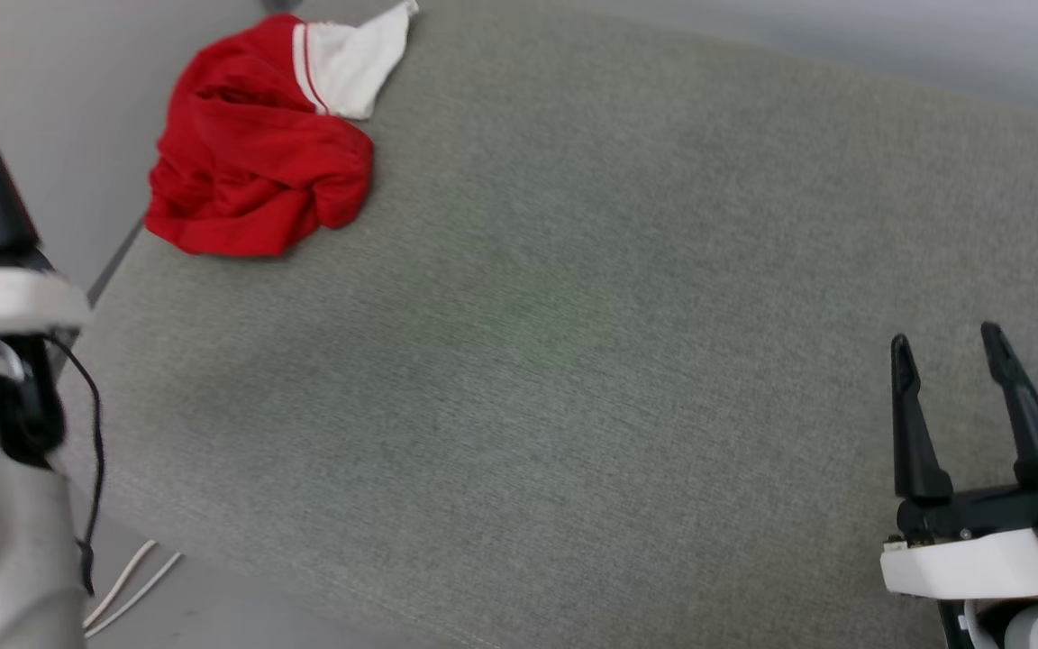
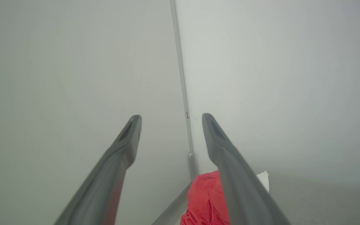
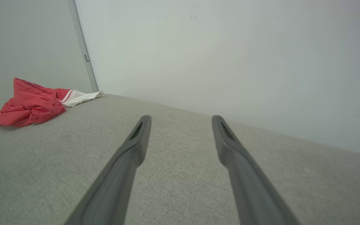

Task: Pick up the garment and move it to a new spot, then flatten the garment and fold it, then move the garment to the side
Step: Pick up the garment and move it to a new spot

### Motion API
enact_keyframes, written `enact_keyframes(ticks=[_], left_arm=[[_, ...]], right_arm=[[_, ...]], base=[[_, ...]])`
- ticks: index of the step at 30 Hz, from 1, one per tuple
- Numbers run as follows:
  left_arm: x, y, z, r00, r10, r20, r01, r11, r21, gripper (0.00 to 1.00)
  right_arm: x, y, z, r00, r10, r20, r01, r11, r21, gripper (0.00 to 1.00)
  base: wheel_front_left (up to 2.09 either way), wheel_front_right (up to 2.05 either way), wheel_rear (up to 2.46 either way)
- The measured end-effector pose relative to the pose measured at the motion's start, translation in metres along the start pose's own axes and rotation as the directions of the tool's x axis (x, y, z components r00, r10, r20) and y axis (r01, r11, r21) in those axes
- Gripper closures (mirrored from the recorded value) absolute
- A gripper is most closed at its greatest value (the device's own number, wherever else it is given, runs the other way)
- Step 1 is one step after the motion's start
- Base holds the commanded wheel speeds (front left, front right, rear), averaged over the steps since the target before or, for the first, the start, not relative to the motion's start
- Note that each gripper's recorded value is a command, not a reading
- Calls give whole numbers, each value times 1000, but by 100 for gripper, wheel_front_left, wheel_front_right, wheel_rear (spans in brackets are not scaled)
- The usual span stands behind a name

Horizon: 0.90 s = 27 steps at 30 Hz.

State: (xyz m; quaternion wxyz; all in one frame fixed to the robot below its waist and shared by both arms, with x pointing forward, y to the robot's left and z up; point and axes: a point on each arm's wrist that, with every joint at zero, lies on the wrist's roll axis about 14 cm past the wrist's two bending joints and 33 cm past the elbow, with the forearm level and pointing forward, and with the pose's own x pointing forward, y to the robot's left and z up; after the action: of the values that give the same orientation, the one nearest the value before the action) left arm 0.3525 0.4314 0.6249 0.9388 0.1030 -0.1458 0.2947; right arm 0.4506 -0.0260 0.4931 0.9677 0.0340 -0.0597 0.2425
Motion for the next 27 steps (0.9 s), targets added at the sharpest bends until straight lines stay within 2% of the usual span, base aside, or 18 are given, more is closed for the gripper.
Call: enact_keyframes(ticks=[6,10,13,16,18,21,23,27], left_arm=[[63,-9,3,999,-18,27,17,999,35,0],[101,-16,-7,999,-40,-32,42,996,81,0],[123,-26,-23,992,-65,-112,77,990,115,0],[134,-34,-57,961,-80,-263,118,985,130,0],[140,-36,-77,929,-76,-362,132,983,131,0],[138,-53,-112,857,-100,-506,140,989,42,0],[129,-73,-137,783,-144,-605,183,983,2,0],[107,-80,-179,616,-163,-771,192,980,-53,0]], right_arm=[[9,-19,-12,999,-37,6,38,999,-16,0],[18,-31,-13,998,-61,35,62,998,-29,0],[21,-39,-18,996,-74,41,76,996,-36,0],[24,-44,-22,995,-84,47,86,996,-36,0],[25,-47,-24,995,-91,51,93,995,-40,0],[25,-52,-28,994,-101,50,103,994,-43,0],[24,-56,-31,993,-108,47,111,993,-50,0],[25,-60,-38,993,-114,44,116,991,-62,0]], base=[[0,0,0],[0,0,0],[0,0,0],[0,0,0],[0,0,0],[0,0,0],[0,0,0],[0,0,0]])
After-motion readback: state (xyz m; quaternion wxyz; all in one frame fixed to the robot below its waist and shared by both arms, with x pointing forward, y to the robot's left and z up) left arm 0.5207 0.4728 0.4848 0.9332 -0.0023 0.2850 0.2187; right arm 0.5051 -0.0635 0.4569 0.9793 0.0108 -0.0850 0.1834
